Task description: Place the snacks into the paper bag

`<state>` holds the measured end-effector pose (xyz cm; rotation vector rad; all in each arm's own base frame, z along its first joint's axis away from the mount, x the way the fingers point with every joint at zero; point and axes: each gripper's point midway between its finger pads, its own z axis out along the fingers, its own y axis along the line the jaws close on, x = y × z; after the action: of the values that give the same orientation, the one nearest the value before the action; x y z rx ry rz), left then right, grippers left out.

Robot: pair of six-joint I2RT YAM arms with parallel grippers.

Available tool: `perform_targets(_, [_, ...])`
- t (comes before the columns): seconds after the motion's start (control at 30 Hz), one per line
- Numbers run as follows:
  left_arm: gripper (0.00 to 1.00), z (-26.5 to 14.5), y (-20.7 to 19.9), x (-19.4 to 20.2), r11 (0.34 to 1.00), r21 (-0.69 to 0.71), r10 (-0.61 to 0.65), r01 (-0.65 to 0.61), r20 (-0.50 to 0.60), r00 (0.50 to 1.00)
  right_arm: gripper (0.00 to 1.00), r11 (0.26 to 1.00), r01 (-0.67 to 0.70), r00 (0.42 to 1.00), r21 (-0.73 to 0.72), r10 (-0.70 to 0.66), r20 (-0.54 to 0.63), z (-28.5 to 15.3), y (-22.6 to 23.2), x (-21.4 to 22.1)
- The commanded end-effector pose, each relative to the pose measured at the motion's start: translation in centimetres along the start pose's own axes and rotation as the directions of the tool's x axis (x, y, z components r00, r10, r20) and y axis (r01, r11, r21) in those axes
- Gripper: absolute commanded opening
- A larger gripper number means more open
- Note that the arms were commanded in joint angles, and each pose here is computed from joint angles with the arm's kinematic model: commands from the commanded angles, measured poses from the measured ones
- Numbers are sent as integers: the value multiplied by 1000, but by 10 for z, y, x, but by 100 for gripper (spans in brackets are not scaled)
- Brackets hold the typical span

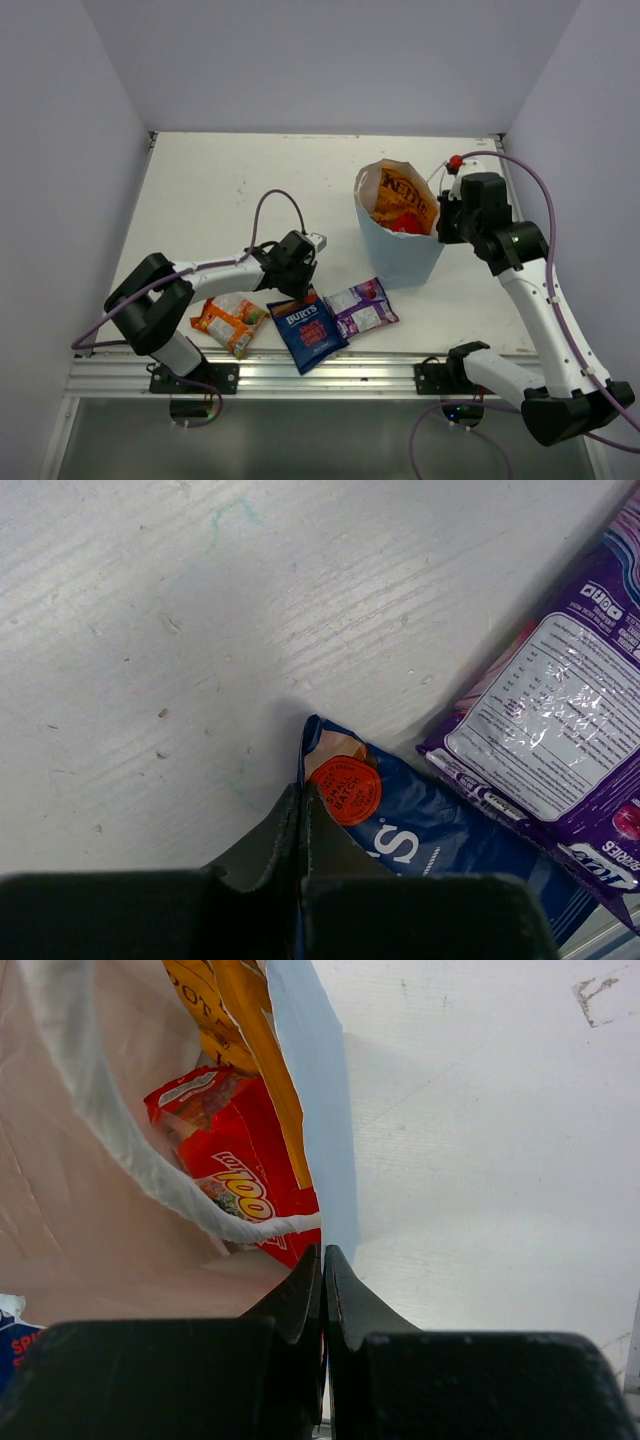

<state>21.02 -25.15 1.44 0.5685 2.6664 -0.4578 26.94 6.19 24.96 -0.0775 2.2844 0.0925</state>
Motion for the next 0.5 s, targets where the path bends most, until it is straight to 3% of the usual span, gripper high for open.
perform_targets(0.0, [0,-1,0,0,1000,-15,8,-8,-5,1000,0,1000,-4,1000,-22,5,29,-3,4,-5])
perform_targets(0.13, [0,-24,-3,-40,998,-62,26,-20,92,995,0,1000,-4,1000,-20,5,28,-3,4,-5])
perform_targets(0.17, [0,-43,-10,-77,997,-74,32,-19,183,983,0,1000,-6,1000,-18,6,28,-3,4,-5])
perform_targets(0.23, [0,-66,-14,-107,994,-103,55,-30,247,967,0,1000,-4,1000,-17,5,28,-4,3,-5])
perform_targets(0.27, [0,-93,-20,-147,992,-129,61,-16,350,935,0,1000,-4,1000,-17,5,31,-4,3,-6])
perform_targets(0.4, [0,-166,-23,-230,970,-235,77,60,533,843,0,1000,-6,999,-16,7,34,-5,3,-6])
perform_targets(0.47, [0,-212,-31,-281,962,-248,81,112,653,753,0,1000,-6,999,-21,7,35,-5,4,-6])
